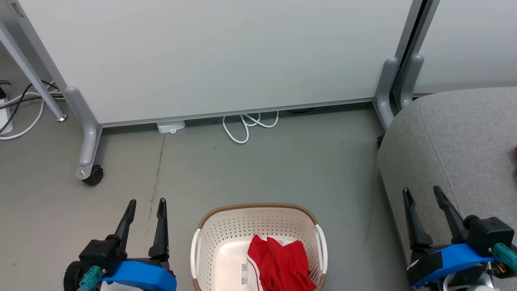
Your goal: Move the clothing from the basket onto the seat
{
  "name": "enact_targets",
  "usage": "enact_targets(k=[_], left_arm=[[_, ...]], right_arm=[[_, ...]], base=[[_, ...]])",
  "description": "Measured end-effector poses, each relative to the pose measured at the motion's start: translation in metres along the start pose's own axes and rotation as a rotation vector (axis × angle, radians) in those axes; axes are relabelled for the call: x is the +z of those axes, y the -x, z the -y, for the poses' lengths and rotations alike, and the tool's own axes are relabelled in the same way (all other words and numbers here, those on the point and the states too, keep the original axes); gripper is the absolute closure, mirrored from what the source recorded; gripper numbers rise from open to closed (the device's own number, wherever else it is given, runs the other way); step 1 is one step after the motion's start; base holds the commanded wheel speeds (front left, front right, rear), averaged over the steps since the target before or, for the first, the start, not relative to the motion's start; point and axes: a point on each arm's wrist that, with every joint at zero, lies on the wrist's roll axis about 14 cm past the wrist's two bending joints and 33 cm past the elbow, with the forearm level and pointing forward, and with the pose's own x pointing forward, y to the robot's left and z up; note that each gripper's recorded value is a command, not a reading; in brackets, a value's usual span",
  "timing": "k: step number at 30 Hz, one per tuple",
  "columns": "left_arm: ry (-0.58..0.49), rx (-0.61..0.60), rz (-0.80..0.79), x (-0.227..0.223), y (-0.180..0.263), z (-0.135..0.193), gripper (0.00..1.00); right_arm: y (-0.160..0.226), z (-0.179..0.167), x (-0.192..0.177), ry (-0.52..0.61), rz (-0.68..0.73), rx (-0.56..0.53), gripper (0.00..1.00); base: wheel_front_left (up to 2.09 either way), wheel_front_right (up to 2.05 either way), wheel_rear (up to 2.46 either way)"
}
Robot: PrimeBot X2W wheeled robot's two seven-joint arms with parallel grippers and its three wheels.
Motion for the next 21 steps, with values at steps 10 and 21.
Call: enact_targets(k=[10, 21], left_arm=[[-0.003, 0.016, -0.009, -0.0028, 0.0031, -0.0046, 0.0], [0.014, 0.005, -0.03, -0.0103, -0.0012, 0.0005, 0.0]], right_arm=[[0.0015, -0.0023, -0.0026, -0.013, -0.005, 0.006, 0.0], [0.0019, -0.0021, -0.0081, -0.026, -0.018, 0.004, 0.0]], base=[[0.0, 0.0, 0.0], [0.0, 0.0, 0.0]])
